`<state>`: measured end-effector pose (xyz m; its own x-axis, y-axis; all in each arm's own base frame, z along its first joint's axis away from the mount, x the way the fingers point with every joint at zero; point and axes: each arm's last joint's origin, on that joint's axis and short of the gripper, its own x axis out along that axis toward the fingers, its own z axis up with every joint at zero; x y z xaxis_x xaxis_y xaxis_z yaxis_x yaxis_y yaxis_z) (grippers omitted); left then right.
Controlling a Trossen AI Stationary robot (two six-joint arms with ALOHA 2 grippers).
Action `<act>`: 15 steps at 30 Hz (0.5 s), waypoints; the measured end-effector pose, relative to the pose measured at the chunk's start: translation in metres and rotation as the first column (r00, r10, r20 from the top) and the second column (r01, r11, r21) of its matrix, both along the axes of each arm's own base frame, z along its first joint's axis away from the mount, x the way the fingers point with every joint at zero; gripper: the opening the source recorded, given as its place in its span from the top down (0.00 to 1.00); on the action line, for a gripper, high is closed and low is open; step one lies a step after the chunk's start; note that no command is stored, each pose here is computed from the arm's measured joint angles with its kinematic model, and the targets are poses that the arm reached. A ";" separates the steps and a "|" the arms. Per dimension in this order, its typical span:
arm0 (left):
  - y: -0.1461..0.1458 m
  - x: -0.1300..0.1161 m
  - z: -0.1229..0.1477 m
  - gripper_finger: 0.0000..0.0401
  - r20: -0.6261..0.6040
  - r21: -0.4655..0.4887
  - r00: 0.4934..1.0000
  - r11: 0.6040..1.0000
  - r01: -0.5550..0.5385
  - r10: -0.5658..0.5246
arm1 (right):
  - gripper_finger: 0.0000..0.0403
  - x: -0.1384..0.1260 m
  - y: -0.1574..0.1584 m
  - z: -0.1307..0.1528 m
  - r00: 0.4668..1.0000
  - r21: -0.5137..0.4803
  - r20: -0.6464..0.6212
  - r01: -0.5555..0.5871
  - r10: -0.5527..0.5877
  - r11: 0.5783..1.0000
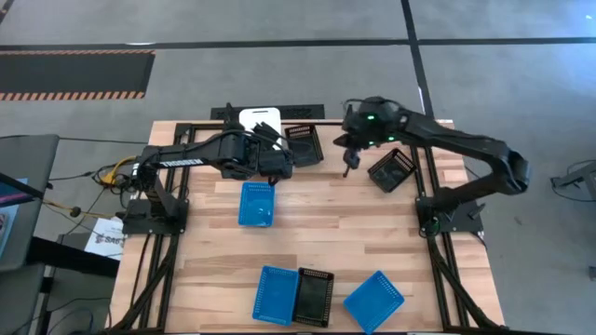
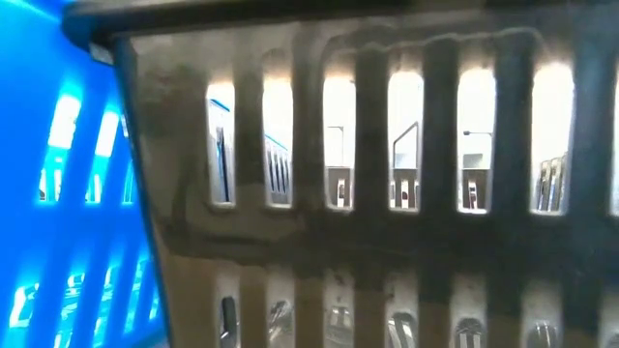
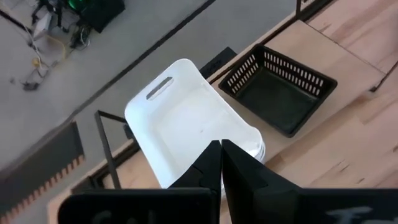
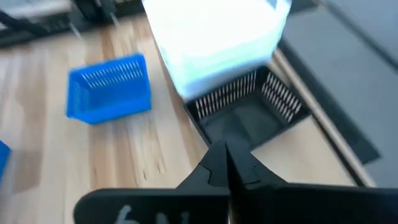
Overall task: Stack baskets on shelf by color
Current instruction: Stack the top black bin on top of the black bin on the shelf
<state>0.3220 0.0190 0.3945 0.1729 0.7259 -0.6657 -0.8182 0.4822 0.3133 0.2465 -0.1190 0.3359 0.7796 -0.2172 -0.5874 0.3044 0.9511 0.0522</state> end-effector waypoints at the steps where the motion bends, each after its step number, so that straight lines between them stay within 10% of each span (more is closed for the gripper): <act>1: 0.000 0.000 0.000 1.00 0.014 -0.012 1.000 1.000 -0.012 0.012 | 1.00 -0.007 0.004 0.008 1.000 -0.014 0.028 0.000 0.000 1.000; 15: 0.000 0.009 -0.010 1.00 0.029 -0.091 0.999 0.995 -0.039 0.042 | 1.00 -0.099 0.054 0.058 0.987 -0.009 0.162 0.021 -0.019 1.000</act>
